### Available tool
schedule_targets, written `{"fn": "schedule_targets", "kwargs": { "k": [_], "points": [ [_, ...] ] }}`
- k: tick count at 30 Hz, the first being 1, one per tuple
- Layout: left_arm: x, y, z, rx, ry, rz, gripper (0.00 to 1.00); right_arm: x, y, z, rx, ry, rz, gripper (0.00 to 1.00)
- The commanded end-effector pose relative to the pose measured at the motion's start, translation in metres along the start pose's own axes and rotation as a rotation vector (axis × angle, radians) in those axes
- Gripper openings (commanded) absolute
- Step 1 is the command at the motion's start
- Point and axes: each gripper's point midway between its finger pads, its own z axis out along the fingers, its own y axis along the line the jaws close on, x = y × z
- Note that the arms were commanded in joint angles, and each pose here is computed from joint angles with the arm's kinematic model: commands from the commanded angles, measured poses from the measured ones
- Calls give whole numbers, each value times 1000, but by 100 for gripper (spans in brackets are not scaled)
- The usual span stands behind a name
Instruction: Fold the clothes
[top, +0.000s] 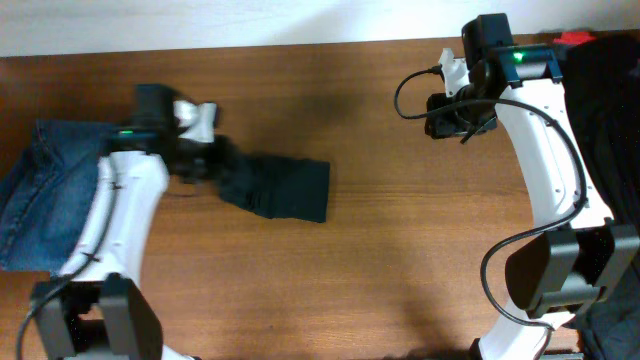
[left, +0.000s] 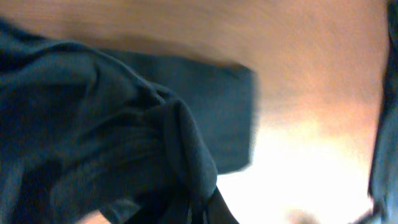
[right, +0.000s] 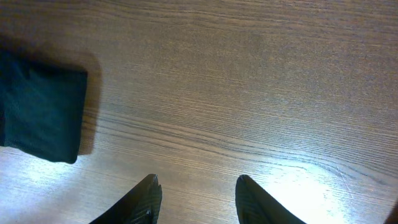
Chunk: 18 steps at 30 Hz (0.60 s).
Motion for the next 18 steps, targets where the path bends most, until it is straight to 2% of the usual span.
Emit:
{"fn": "schedule_targets", "kwargs": {
  "k": [1, 3, 4, 5, 6, 7, 9, 11, 12, 18],
  "points": [
    [22, -70, 17, 54, 58, 190, 1, -1, -3, -1, 10, -3, -4, 44],
    [37, -87, 32, 9, 96, 268, 2, -1, -3, -1, 10, -2, -4, 44],
    [45, -93, 39, -15, 115, 301, 4, 0, -3, -1, 10, 0, -4, 44],
    [52, -97, 44, -36, 132, 328, 11, 1, -3, -1, 10, 3, -4, 44],
    [59, -101, 51, -60, 153, 354, 35, 1, -3, -1, 10, 5, -3, 44],
    [66, -104, 56, -75, 170, 378, 55, 2, -3, -1, 10, 8, -3, 44],
    [73, -109, 64, -88, 192, 403, 57, 3, -3, -1, 10, 11, -3, 44],
    [76, -108, 69, -91, 207, 421, 71, 4, -3, -1, 10, 15, -2, 44],
    [75, -107, 69, -92, 206, 424, 74, 4, -3, -1, 10, 18, -2, 44],
    [58, -89, 61, -118, 171, 374, 70, 10, -1, -1, 3, 42, -28, 44]
  ]
}}
